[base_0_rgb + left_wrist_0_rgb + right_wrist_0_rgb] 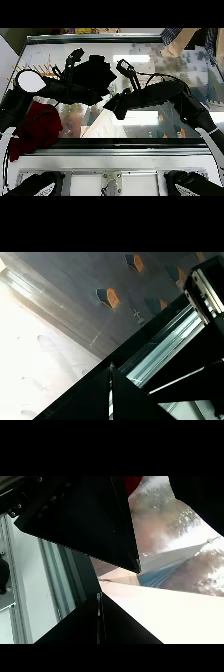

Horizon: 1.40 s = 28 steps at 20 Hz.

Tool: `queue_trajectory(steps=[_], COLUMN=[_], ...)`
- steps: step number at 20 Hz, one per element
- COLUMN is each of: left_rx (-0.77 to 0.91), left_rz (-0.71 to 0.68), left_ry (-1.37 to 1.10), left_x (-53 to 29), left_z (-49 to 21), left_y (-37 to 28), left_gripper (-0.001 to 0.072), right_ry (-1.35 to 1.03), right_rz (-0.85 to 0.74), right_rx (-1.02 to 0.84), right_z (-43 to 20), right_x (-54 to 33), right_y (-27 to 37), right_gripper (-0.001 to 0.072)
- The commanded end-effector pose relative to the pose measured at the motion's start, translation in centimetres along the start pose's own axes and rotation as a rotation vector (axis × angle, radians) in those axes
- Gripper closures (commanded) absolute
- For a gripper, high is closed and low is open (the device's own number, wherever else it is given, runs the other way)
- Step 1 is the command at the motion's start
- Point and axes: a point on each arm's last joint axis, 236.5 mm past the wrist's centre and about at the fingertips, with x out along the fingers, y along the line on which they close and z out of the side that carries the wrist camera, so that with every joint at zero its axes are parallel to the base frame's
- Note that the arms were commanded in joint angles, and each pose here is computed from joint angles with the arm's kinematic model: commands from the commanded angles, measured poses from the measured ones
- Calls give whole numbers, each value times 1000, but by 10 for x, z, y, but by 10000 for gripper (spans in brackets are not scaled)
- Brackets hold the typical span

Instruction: Fold the clothes and pants, and hang the long-sleeved shirts on hangers.

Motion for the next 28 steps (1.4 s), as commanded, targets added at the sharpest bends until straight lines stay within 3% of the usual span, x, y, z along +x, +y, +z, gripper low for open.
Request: queue_trajectory(steps=[1, 13, 14, 16, 21, 28], left_rx=[0, 1, 14, 73, 0, -134], left_rz=[0, 10, 43, 188, 515, 571], left_ry=[1, -64, -108, -192, -285, -168], left_x=[0, 0, -1, -9, -27, 34], left_z=[0, 15, 26, 47, 76, 79], left_y=[0, 2, 10, 46, 180, 297], left_gripper=[680, 680, 654, -13, 4, 4], right_ry=[1, 1, 1, 1, -1, -3], right_rz=[1, 1, 1, 1, 6, 9], right_rx=[0, 1, 0, 1, 8, 9], right_z=[0, 0, 0, 0, 0, 0], right_x=[0, 0, 0, 0, 2, 2], right_y=[0, 0, 0, 0, 0, 1], right_gripper=[676, 677, 676, 677, 677, 676])
